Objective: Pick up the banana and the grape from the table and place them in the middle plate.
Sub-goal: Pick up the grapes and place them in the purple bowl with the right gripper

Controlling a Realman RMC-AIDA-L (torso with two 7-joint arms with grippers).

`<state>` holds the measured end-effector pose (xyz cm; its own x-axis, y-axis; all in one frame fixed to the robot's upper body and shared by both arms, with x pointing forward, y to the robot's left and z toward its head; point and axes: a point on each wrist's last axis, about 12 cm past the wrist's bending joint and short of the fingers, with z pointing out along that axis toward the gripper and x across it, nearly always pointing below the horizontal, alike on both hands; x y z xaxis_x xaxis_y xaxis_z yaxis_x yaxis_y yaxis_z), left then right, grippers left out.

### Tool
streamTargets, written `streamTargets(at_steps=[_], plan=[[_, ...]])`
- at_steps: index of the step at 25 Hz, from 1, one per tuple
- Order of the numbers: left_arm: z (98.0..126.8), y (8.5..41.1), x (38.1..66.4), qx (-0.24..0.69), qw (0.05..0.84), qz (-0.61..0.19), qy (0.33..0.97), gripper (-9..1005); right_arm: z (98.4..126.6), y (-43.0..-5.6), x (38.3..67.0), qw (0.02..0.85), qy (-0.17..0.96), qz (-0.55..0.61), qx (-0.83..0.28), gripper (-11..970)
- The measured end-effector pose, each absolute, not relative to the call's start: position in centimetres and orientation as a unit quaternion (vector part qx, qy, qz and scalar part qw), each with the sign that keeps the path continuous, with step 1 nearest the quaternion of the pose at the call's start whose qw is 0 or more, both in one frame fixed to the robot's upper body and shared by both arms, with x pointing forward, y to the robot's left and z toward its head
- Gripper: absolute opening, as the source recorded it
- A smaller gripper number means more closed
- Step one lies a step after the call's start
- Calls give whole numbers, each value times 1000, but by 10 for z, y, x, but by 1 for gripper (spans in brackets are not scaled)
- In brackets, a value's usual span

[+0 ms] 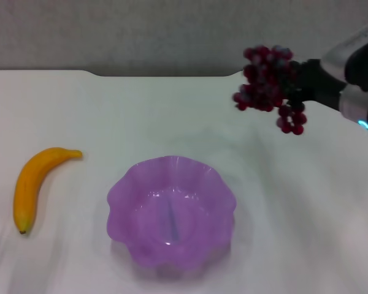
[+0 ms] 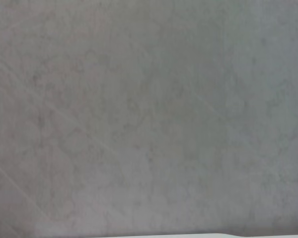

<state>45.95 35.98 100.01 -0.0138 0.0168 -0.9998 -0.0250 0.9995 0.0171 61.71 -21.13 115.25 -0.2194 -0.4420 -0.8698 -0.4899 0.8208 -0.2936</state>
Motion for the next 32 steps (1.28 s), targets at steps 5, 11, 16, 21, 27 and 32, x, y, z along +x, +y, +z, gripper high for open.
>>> streamTargets(at_steps=[5, 11, 16, 21, 27, 32], plan=[[1000, 360, 460, -3, 702, 15, 712, 915, 1162, -172, 602, 548, 754, 52, -359, 225], [1001, 359, 461, -1, 704, 13, 710, 915, 1148, -123, 572, 516, 736, 102, -426, 226], [1002, 359, 461, 0, 706, 12, 708, 915, 1135, -106, 555, 490, 733, 120, -457, 225], [1002, 358, 462, 0, 707, 11, 707, 915, 1115, -106, 548, 451, 750, 124, -468, 223], [1003, 357, 463, 1, 708, 10, 706, 915, 1098, -107, 546, 413, 767, 131, -474, 222], [1002, 356, 463, 6, 708, 14, 706, 915, 1095, -106, 544, 408, 766, 130, -480, 222]])
